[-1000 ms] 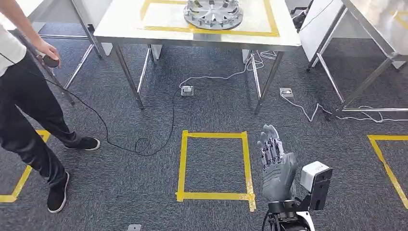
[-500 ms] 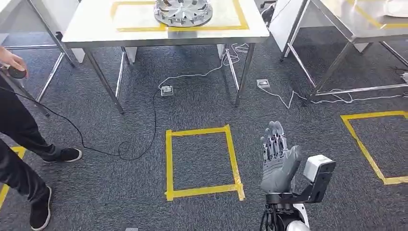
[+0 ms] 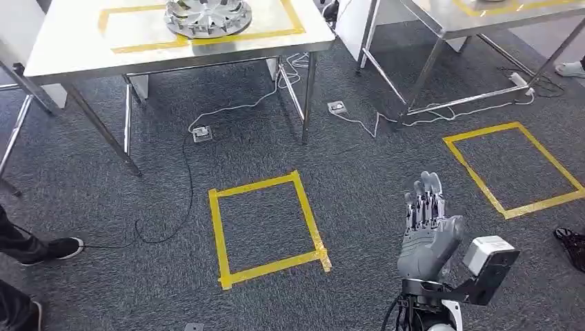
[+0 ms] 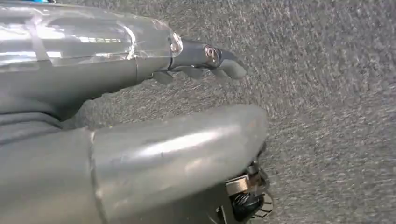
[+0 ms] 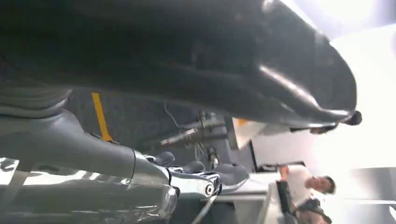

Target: Take the parts from the cabinet and place them on the table.

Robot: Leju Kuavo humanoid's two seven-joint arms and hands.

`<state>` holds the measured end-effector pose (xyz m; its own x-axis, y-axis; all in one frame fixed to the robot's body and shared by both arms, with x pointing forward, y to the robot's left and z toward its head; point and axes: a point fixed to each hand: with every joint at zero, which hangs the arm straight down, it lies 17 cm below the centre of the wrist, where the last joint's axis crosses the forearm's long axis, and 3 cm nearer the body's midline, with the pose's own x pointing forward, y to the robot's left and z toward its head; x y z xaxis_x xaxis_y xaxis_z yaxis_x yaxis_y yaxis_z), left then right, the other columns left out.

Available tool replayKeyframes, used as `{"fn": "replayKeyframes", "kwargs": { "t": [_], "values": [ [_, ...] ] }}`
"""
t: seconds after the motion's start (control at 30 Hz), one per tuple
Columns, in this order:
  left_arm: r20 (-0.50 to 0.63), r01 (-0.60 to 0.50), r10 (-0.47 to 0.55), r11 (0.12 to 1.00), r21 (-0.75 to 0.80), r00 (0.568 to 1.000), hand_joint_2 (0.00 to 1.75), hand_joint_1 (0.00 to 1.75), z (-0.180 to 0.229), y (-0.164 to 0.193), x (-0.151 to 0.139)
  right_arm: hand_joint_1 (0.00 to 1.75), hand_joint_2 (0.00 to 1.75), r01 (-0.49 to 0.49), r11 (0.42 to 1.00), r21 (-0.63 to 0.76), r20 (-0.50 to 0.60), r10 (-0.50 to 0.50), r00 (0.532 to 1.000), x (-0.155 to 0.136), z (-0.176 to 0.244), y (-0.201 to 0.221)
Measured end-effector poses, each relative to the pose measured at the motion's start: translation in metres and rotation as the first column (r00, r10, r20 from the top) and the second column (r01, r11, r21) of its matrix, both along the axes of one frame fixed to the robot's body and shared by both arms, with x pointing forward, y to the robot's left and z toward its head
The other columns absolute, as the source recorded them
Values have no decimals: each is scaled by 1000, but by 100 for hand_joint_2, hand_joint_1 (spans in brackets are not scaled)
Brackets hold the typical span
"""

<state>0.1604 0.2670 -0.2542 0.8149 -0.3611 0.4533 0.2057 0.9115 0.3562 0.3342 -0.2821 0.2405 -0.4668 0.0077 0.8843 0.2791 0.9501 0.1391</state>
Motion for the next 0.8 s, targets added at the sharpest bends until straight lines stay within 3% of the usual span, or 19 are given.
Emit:
{"fn": "replayKeyframes", "kwargs": {
  "t": [0.3,0.57,0.8],
  "values": [
    [-12,-2,2,1000,7,1000,0,0,-2,12,-5,0,0,51,999,-3,30,-51,998,-2,18,-5],
    [13,-2,2,1000,17,1000,0,0,0,15,-1,0,0,101,989,112,-17,-99,995,4,-6,-30],
    [10,-3,3,1000,22,1000,0,0,0,19,-3,0,0,136,983,127,-53,-130,990,8,-21,-44]
  ]
}}
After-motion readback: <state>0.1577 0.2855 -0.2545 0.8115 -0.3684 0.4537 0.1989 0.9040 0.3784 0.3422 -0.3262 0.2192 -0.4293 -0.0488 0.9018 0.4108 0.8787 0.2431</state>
